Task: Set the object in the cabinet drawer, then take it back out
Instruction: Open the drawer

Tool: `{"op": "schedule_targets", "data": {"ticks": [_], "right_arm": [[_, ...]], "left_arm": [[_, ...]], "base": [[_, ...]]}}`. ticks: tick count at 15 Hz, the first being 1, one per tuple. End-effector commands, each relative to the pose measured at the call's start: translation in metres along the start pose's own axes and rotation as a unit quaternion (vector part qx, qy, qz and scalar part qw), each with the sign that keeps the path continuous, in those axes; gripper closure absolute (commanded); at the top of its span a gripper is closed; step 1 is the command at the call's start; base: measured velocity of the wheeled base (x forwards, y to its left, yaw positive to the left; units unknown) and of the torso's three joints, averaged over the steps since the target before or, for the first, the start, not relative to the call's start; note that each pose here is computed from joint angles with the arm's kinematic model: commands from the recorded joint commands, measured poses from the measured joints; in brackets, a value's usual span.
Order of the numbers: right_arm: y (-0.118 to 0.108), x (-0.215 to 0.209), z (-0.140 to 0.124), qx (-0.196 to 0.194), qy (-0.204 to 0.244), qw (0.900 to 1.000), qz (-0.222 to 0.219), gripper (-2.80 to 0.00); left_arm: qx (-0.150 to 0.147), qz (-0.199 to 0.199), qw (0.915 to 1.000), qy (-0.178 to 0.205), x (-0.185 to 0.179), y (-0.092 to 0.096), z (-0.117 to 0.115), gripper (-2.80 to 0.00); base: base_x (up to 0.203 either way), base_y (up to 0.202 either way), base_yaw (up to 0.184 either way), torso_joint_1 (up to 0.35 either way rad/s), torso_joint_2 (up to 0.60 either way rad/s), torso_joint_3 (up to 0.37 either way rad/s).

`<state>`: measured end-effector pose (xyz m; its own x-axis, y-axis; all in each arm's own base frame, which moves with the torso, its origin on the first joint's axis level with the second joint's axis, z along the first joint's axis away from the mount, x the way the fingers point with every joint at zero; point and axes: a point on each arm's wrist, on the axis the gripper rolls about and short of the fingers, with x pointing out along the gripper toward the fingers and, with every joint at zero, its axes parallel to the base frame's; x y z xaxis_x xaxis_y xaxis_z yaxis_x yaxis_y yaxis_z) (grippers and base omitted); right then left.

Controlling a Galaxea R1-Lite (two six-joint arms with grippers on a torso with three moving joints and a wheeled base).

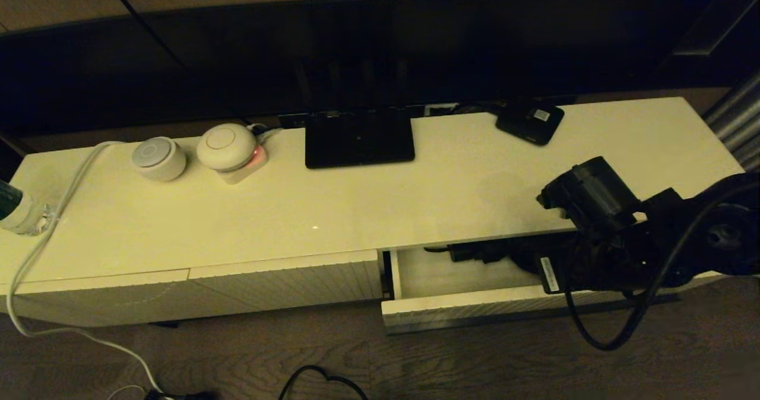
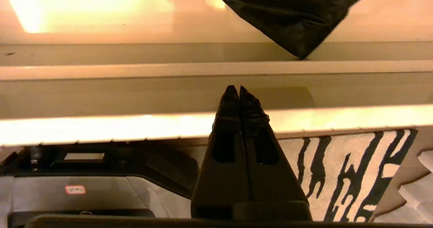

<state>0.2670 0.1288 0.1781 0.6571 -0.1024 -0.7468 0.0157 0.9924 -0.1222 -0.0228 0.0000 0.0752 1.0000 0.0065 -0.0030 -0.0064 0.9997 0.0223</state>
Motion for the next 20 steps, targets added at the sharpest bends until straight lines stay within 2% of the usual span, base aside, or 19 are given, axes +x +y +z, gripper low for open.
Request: {"op": "schedule_targets", "data": {"ticks": [1,4,11,20], "right_arm": [[0.004,0.013,0.001,-0.001,0.01,1.0,-0.004,0.0],[0.003,0.023,0.004,0.011,0.007,1.0,-0.003,0.0],[-0.001,0.02,-0.017,-0.005,0.036,0.999,-0.009,0.0],[0.005,0.01,-0.061,-0.027,0.125,0.991,-0.024,0.0]], "left_arm": [[0.0,0.001,1.0,0.002,0.0,0.0,-0.001,0.0],[0.0,0.001,1.0,0.002,0.0,0.0,-0.001,0.0],[0.0,0.001,1.0,0.002,0.0,0.0,-0.001,0.0],[0.0,0.001,1.0,0.002,0.0,0.0,-0.001,0.0]], "base": [[0.0,0.0,0.0,0.0,0.0,0.0],[0.0,0.0,0.0,0.0,0.0,0.0],[0.0,0.0,0.0,0.0,0.0,0.0],[0.0,0.0,0.0,0.0,0.0,0.0]]}}
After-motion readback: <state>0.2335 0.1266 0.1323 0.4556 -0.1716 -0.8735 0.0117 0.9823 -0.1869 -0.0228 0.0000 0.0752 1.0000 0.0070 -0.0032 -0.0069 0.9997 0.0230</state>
